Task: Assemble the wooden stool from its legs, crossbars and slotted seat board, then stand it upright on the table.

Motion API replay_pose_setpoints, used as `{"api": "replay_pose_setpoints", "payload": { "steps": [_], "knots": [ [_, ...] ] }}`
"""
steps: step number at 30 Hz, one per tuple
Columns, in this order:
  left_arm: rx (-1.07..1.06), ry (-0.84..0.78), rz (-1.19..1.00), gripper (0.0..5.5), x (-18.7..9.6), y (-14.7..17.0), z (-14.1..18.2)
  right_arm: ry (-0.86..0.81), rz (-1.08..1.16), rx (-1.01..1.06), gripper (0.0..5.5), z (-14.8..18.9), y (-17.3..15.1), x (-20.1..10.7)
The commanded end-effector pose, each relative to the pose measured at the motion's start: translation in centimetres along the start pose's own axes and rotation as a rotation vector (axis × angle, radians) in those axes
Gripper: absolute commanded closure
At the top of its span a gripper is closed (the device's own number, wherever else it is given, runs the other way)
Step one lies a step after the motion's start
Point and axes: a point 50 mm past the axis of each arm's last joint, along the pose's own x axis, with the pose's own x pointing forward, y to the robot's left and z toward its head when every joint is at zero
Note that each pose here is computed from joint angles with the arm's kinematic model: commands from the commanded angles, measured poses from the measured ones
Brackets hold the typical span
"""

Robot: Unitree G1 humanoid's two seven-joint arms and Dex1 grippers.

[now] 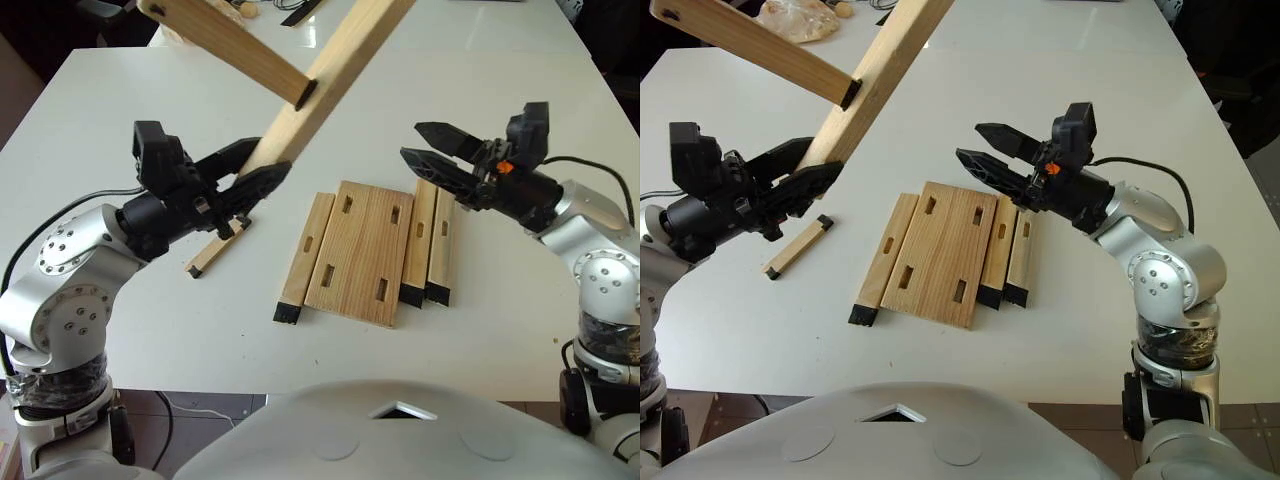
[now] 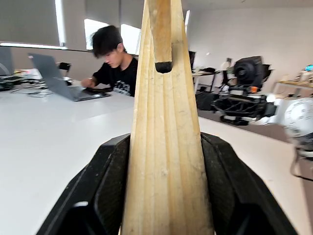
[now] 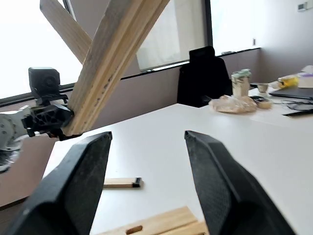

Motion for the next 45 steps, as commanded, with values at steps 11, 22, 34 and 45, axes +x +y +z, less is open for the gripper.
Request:
{"api": "replay_pose_setpoints", "payload": {
  "steps": [11, 22, 34, 45],
  "knots": [
    [-0.007, -0.037, -0.170, 3.46, 1.3, -1.8, 1.1, 0.016, 0.233, 0.078, 1.81, 2.6, 1.1, 1.9],
    [-0.031, 0.014, -0.237, 3.46, 1.5, -2.2, 0.3, 0.027, 0.392, 0.103, 1.81, 3.1, 2.2, 2.9],
    [-0.061, 0.051, -0.264, 3.46, 1.2, -2.0, -0.5, 0.071, 0.426, 0.085, 2.58, 2.6, 2.2, 2.7],
    [-0.072, 0.080, -0.258, 3.46, 1.0, -1.6, -0.9, 0.101, 0.439, 0.066, 3.42, 2.1, 2.4, 2.4]
  ]
}}
